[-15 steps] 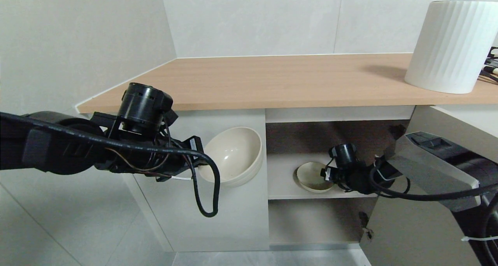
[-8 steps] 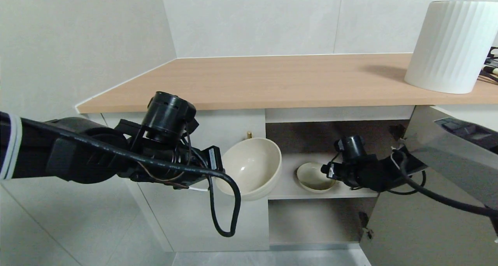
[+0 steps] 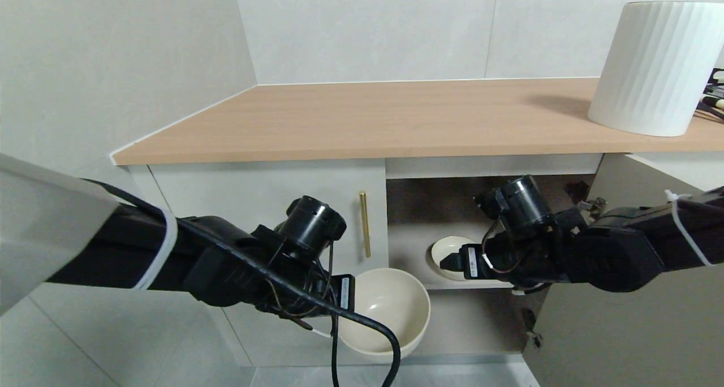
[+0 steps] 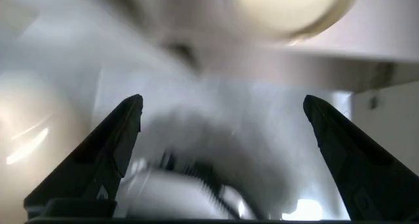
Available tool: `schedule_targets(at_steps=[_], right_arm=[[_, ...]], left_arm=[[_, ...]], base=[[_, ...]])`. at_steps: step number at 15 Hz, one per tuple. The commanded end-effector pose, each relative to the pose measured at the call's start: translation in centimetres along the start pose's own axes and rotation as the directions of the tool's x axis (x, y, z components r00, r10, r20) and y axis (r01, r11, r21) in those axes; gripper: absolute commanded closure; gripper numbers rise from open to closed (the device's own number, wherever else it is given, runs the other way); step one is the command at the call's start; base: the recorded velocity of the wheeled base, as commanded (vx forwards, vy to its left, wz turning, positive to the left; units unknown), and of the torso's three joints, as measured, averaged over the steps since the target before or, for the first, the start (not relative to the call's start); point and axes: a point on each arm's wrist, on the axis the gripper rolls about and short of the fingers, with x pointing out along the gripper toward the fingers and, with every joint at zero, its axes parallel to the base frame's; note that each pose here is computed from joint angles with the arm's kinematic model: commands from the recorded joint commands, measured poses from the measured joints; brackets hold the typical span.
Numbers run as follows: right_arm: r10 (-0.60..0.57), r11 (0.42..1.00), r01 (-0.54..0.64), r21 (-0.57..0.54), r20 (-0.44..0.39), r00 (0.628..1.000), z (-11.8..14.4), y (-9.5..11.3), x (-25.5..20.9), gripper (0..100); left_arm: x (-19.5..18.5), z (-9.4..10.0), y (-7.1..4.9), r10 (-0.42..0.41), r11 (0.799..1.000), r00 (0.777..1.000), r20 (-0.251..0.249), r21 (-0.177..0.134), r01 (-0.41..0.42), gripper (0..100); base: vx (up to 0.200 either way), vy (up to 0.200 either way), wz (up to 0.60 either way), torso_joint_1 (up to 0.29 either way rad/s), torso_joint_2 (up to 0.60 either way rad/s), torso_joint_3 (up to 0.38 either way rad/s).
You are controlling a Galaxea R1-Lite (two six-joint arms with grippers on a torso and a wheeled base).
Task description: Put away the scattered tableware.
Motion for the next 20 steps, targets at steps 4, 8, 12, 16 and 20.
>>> schedule_targets(at_steps=[4,8,12,16,20], right_arm=[[0.047,0.990,-0.061,-0.125,-0.109,0.993,-2.5,3.0,-2.0,0],[0.032,0.986,-0.060,-0.155,-0.178,0.983,-4.4,4.2,0.7,0],[0.040,0.989,-0.063,-0.134,-0.168,0.985,-5.0,4.7,2.5,0],[0.039,0.990,-0.062,-0.127,-0.173,0.984,-5.1,4.9,2.9,0],[0.039,0.990,-0.062,-0.127,-0.176,0.984,-5.2,4.8,3.0,100]], left_arm=[[3.3,-1.5,0.0,0.097,0.994,0.993,-0.072,0.050,-0.093,100],[2.0,-1.5,-0.4,0.076,0.996,0.996,-0.048,0.058,-0.074,100],[1.6,-1.5,-0.8,0.064,0.996,0.997,-0.039,0.063,-0.062,100],[1.6,-1.6,-0.7,0.065,0.996,0.997,-0.040,0.064,-0.063,100],[1.6,-1.6,-0.8,0.065,0.996,0.997,-0.040,0.065,-0.062,100]], base=[[0.000,0.000,0.00,0.000,0.00,0.000],[0.000,0.000,0.00,0.000,0.00,0.000],[0.000,0.000,0.00,0.000,0.00,0.000],[0.000,0.000,0.00,0.000,0.00,0.000],[0.000,0.000,0.00,0.000,0.00,0.000]])
